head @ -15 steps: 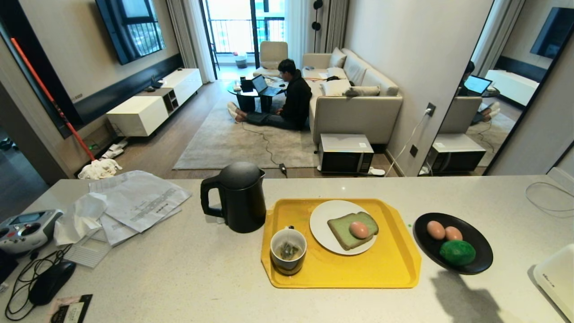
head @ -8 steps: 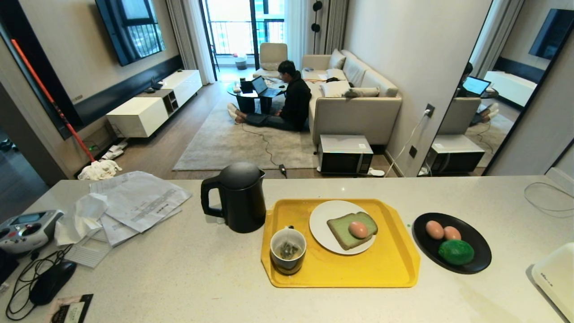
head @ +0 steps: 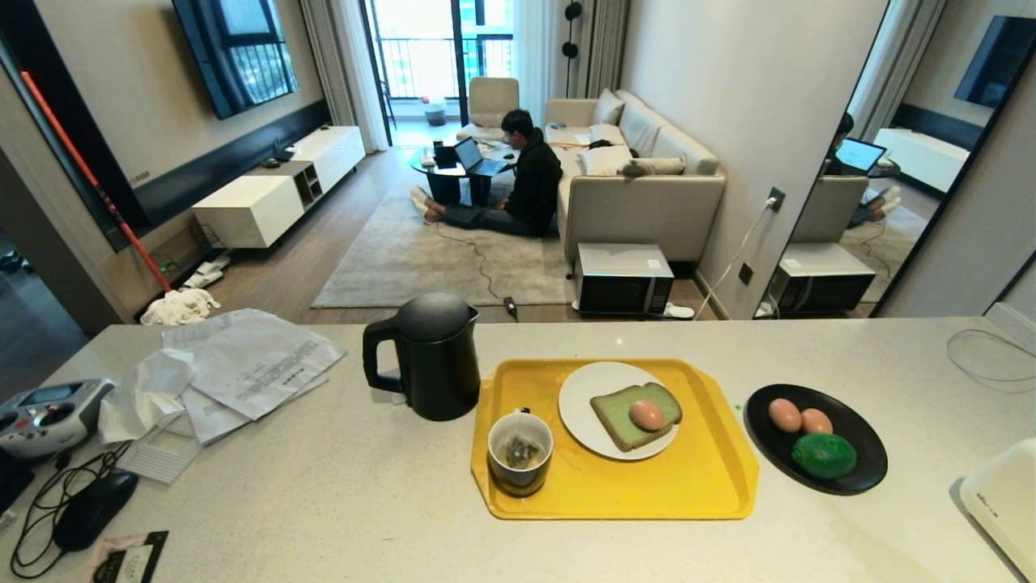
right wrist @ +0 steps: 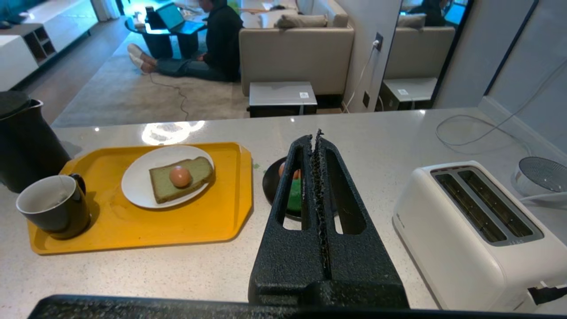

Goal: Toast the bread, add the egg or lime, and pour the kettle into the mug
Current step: Pick up the kettle

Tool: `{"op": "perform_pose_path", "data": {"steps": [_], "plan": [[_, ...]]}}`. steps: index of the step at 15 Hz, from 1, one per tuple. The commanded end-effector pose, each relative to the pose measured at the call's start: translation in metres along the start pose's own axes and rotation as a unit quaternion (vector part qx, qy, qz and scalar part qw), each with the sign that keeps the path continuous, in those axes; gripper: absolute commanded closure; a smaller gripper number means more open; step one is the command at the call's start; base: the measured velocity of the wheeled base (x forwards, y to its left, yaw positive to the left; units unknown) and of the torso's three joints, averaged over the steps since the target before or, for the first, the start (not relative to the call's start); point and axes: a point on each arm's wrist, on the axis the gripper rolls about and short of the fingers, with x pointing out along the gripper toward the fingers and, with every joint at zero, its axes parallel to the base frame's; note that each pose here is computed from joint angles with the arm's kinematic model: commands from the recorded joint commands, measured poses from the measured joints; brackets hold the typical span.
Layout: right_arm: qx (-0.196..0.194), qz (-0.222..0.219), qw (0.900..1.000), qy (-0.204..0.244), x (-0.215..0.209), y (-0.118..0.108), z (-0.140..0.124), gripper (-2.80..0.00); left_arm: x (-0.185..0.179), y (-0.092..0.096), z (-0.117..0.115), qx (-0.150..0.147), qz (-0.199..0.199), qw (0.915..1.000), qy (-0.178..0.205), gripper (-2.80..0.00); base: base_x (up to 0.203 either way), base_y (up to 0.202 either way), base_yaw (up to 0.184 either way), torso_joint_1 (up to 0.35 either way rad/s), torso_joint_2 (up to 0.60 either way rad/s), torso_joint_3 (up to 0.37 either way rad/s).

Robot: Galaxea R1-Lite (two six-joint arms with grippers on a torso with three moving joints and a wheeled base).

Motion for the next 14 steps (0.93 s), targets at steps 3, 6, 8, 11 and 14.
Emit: {"op": "perform_pose_path", "data": {"steps": [3, 6, 8, 11, 14], "plan": [[-0.007, 0.033, 0.999, -0.034, -0.02, -0.001, -0.03, 0.0, 0.0, 0.0, 0.0, 0.0, 0.001, 1.0, 0.0, 0.0, 0.0, 0.0, 0.0, 0.0, 0.0, 0.0], [-0.025, 0.033, 0.999, 0.014, -0.006, 0.0, -0.057, 0.0, 0.0, 0.0, 0.0, 0.0, 0.001, 1.0, 0.0, 0.0, 0.0, 0.0, 0.0, 0.0, 0.0, 0.0], [-0.035, 0.033, 0.998, 0.035, 0.004, 0.001, -0.078, 0.0, 0.0, 0.0, 0.0, 0.0, 0.001, 1.0, 0.0, 0.0, 0.0, 0.0, 0.0, 0.0, 0.0, 0.0], [-0.057, 0.039, 0.997, 0.032, 0.012, 0.002, -0.092, 0.0, 0.0, 0.0, 0.0, 0.0, 0.001, 1.0, 0.0, 0.0, 0.0, 0.0, 0.0, 0.0, 0.0, 0.0], [-0.066, 0.041, 0.996, 0.04, 0.019, 0.002, -0.111, 0.0, 0.0, 0.0, 0.0, 0.0, 0.001, 1.0, 0.0, 0.0, 0.0, 0.0, 0.0, 0.0, 0.0, 0.0]]}}
